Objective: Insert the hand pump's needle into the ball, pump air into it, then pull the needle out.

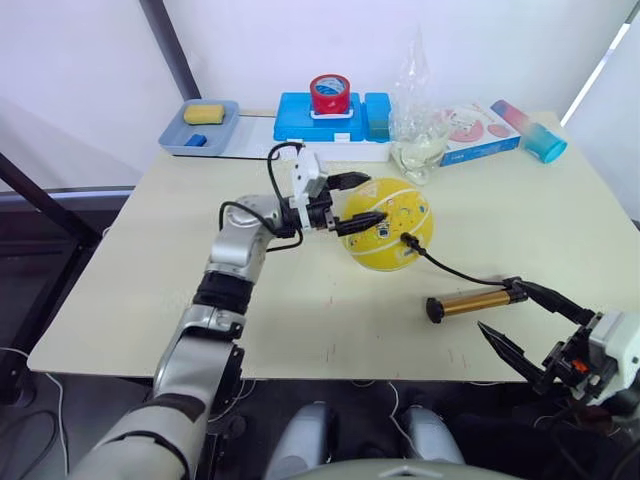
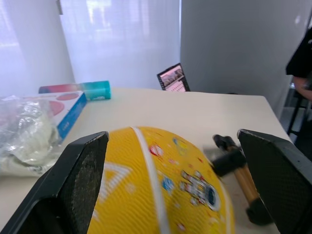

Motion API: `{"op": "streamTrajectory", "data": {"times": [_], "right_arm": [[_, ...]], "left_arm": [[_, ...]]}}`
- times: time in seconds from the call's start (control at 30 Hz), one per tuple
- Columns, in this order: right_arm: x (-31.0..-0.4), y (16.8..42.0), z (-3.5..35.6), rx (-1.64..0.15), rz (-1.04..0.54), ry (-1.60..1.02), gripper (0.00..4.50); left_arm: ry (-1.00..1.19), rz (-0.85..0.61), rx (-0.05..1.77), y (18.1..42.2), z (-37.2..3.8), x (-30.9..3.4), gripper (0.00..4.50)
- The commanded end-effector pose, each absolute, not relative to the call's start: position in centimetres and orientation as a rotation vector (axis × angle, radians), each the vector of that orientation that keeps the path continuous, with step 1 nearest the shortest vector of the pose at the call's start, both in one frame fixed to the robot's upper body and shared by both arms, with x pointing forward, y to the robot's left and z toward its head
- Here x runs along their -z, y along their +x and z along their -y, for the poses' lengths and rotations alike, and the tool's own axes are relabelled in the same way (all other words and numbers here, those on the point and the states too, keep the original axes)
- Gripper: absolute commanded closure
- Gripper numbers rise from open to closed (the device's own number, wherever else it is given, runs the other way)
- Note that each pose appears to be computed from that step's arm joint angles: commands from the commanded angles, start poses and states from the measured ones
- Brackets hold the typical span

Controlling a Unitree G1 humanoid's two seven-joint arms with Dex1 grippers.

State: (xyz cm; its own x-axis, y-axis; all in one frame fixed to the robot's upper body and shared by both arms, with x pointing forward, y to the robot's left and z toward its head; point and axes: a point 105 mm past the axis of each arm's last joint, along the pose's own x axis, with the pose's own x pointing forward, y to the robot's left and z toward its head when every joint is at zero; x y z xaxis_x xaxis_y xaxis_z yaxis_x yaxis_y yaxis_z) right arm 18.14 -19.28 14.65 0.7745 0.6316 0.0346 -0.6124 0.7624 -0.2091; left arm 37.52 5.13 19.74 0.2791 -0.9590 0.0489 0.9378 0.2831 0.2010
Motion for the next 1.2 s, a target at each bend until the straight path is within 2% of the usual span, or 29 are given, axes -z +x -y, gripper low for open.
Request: {"op": "streamTrajectory", "data": {"times": [0.03,0.27,0.67,0.97,1.2], "right_arm": [[-16.1,17.6,18.9,-0.673,0.164,-0.198,0.06],[-16.2,17.3,18.8,-0.667,0.166,-0.192,0.06],[-16.2,17.6,18.6,-0.68,0.164,-0.188,0.06],[-15.4,19.4,18.7,-0.647,0.115,-0.206,0.06],[-15.5,21.7,17.6,-0.632,0.087,-0.206,0.06]], "left_arm": [[0.162,0.199,1.234,38.5,-4.6,-21.1,0.0],[0.142,0.16,1.113,40.9,-3.5,-21.8,0.0],[0.125,0.094,1.106,41.0,-2.3,-22.0,0.0],[0.16,-0.004,1.105,40.8,-2.1,-19.5,0.0],[0.188,-0.055,1.086,40.9,-1.9,-17.1,0.0]]}}
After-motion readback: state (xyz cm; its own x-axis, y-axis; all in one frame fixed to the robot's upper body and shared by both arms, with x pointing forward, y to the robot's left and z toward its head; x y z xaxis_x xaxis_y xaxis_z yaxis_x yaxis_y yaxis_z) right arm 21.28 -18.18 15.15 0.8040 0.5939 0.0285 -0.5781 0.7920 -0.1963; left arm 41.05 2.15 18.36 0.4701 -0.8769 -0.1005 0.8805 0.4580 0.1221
